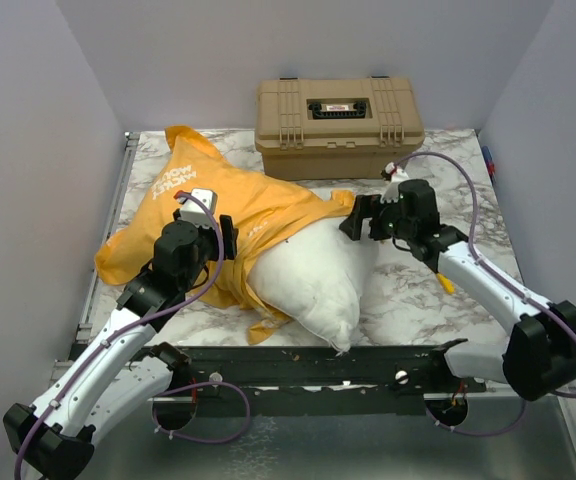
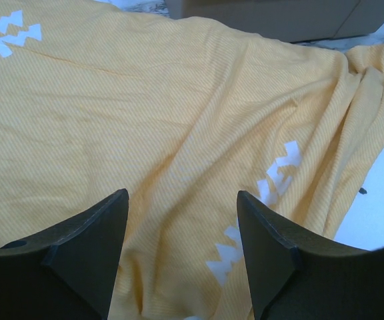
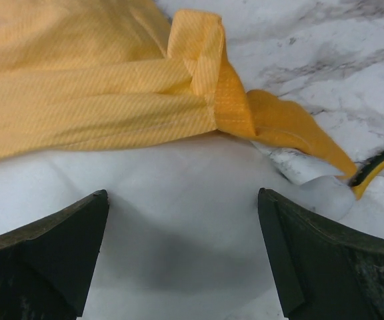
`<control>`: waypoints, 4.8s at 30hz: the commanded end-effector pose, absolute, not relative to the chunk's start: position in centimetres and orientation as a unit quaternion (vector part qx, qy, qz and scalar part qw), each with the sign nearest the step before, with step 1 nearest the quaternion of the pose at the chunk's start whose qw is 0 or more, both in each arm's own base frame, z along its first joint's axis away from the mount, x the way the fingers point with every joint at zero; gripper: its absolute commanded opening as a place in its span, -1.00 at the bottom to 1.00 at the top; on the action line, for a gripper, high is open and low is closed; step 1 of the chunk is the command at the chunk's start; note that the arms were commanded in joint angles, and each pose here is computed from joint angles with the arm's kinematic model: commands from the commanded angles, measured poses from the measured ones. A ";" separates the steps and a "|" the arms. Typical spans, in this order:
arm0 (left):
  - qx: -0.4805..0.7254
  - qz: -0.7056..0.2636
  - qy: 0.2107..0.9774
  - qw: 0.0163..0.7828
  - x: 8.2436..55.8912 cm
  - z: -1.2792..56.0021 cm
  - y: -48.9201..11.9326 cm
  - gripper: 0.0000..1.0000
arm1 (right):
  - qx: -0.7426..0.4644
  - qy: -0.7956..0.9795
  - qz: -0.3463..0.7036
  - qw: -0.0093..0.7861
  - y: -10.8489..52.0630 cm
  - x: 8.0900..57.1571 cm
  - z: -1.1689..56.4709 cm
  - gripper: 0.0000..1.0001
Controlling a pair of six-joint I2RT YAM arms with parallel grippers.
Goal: Remove the pillowcase from the pillow
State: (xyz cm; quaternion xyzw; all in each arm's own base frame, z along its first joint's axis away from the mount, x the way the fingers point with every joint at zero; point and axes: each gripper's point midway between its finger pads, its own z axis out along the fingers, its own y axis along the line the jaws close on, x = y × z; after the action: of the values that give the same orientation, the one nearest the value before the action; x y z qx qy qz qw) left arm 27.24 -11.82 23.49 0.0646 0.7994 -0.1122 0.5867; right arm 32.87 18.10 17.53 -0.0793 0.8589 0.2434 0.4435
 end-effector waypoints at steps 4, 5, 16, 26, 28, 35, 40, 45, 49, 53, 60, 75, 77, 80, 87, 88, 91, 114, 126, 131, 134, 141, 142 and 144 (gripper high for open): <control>0.094 -0.142 0.804 0.569 27.2 22.7 -13.4 0.35 | -0.131 0.868 0.344 0.335 22.0 30.2 11.6 0.92; 0.100 -0.149 0.805 0.565 27.2 22.8 -13.9 0.35 | -0.140 0.863 0.362 0.323 22.6 29.5 11.3 0.87; 0.152 -0.230 0.812 0.514 30.1 25.4 -20.0 0.36 | -0.197 0.818 0.433 0.322 25.1 27.0 13.8 -0.90; 0.227 -0.268 0.819 0.453 32.7 26.1 -27.5 0.35 | -0.216 0.806 0.426 0.350 25.4 26.7 16.1 -0.99; 0.248 -0.255 0.821 0.446 32.9 25.5 -29.0 0.35 | -0.220 0.805 0.426 0.350 25.7 26.5 16.2 -0.99; 0.292 -0.134 0.851 0.416 34.6 21.0 -30.8 0.35 | -0.236 0.797 0.421 0.363 26.5 26.2 17.2 -0.99; 0.309 -0.095 0.865 0.383 34.2 17.0 -31.0 0.33 | -0.242 0.802 0.415 0.355 26.7 25.4 17.0 -0.99; 0.321 -0.085 0.873 0.357 33.2 14.6 -30.7 -0.11 | -0.241 0.805 0.409 0.356 26.4 25.1 17.0 -0.99; 0.311 -0.044 0.876 0.365 33.6 14.2 -29.0 -0.93 | -0.236 0.812 0.394 0.359 25.7 24.9 17.1 -0.99; 0.269 0.040 0.871 0.409 35.0 16.1 -25.5 -1.00 | -0.223 0.825 0.363 0.371 24.3 24.8 17.1 -0.99; 0.158 0.157 0.855 0.468 37.7 19.9 -17.2 -1.00 | -0.197 0.826 0.332 0.410 22.1 24.2 19.7 -0.99; -0.072 0.280 0.811 0.509 39.0 25.7 -0.3 -1.00 | -0.097 0.835 0.235 0.488 16.2 24.2 22.2 -0.99; -0.111 0.290 0.807 0.502 39.2 25.7 2.6 -1.00 | -0.086 0.832 0.228 0.498 15.7 24.3 22.5 -0.99; -0.152 0.299 0.805 0.489 39.3 25.2 5.8 -1.00 | -0.060 0.833 0.202 0.511 14.5 24.8 22.6 -0.99; -0.089 0.138 0.857 0.489 42.6 22.3 -0.2 -1.00 | -0.044 0.846 0.187 0.498 14.1 24.9 20.6 -0.99; -0.069 0.104 0.863 0.489 42.9 22.0 -2.3 -1.00 | -0.044 0.847 0.191 0.494 14.2 24.9 20.2 -0.99; -0.005 0.034 0.876 0.480 43.1 20.9 -8.2 -0.98 | -0.043 0.850 0.195 0.487 14.5 25.0 19.2 -0.99; 0.026 -0.028 0.828 0.560 37.3 28.5 -13.8 0.37 | -0.179 0.828 0.240 0.473 17.2 23.1 25.3 0.74; -0.012 -0.146 0.856 0.496 27.3 24.5 -12.9 0.43 | -0.326 0.800 0.267 0.426 24.3 20.1 25.2 1.00; -0.015 -0.188 0.865 0.465 24.2 22.6 -13.2 0.43 | -0.401 0.795 0.234 0.390 28.2 16.8 22.8 1.00; -0.019 -0.199 0.869 0.453 23.1 21.5 -13.1 0.42 | -0.440 0.792 0.207 0.370 29.8 14.9 21.2 1.00; -0.023 -0.198 0.886 0.419 22.8 18.1 -13.5 0.43 | -0.496 0.804 0.120 0.306 31.2 12.7 15.3 1.00; -0.024 -0.197 0.887 0.418 23.0 17.8 -13.6 0.43 | -0.495 0.808 0.105 0.303 31.0 13.0 14.6 1.00; -0.022 -0.197 0.887 0.416 23.6 17.3 -14.0 0.43 | -0.488 0.817 0.071 0.299 30.5 13.7 13.3 1.00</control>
State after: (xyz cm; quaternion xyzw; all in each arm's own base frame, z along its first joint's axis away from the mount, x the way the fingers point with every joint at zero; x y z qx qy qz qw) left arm 23.27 -12.89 18.97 -0.0230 0.8798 -0.1839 0.4378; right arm 11.90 32.43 15.34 -0.5013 0.7953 0.1591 0.3015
